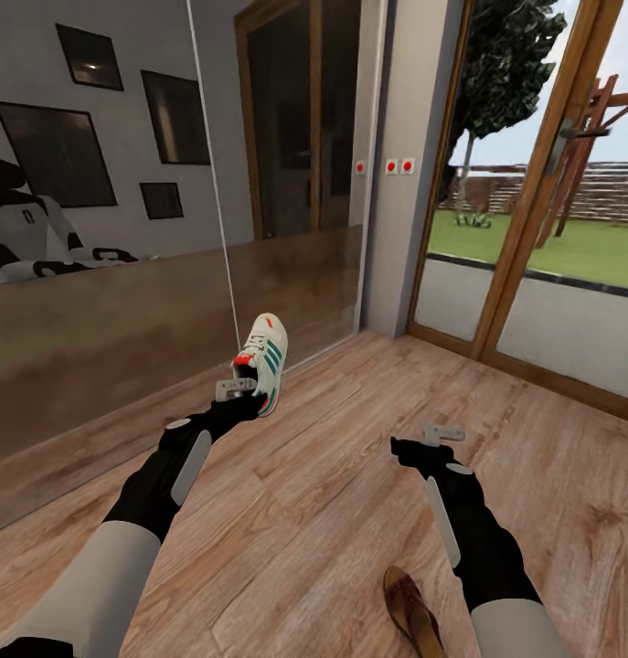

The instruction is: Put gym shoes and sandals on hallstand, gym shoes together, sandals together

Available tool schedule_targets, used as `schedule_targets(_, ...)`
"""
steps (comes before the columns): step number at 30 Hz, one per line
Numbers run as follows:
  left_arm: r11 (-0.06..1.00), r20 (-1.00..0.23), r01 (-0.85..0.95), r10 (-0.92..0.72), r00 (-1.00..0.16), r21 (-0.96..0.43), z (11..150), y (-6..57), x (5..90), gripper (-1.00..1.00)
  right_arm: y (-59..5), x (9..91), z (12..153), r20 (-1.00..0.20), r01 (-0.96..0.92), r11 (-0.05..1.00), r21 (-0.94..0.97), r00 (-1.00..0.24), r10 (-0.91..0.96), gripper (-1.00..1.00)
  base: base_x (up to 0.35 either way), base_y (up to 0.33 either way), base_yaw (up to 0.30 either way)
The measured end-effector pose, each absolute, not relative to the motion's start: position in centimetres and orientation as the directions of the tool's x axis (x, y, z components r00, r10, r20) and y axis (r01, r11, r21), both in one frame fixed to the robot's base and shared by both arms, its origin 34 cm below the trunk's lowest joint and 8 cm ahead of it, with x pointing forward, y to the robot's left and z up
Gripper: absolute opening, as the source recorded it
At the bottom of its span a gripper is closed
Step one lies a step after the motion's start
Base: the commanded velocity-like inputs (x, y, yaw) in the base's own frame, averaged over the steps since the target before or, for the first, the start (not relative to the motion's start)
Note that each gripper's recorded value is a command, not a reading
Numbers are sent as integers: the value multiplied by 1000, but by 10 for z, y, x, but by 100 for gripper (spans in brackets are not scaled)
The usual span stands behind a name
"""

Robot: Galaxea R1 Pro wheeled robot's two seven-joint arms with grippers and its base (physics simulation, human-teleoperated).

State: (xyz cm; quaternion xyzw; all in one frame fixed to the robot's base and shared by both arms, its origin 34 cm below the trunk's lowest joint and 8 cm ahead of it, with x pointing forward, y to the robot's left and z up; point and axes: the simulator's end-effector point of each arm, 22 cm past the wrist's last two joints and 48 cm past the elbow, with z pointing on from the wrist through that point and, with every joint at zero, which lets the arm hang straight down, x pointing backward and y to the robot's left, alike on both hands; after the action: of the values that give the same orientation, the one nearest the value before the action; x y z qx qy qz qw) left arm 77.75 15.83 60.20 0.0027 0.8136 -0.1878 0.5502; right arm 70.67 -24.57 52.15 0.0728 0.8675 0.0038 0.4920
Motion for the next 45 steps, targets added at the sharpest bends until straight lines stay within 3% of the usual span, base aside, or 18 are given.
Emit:
schedule_targets(36,929,-896,211,-202,-394,-303,602,158,778,-100,-246,707,521,-853,123,989,78,-506,130,100,-11,-61,1)
schedule_targets(45,930,-896,211,-202,-394,-303,602,158,777,-100,-246,707,521,-853,122,989,78,-505,130,100,0,-1,259)
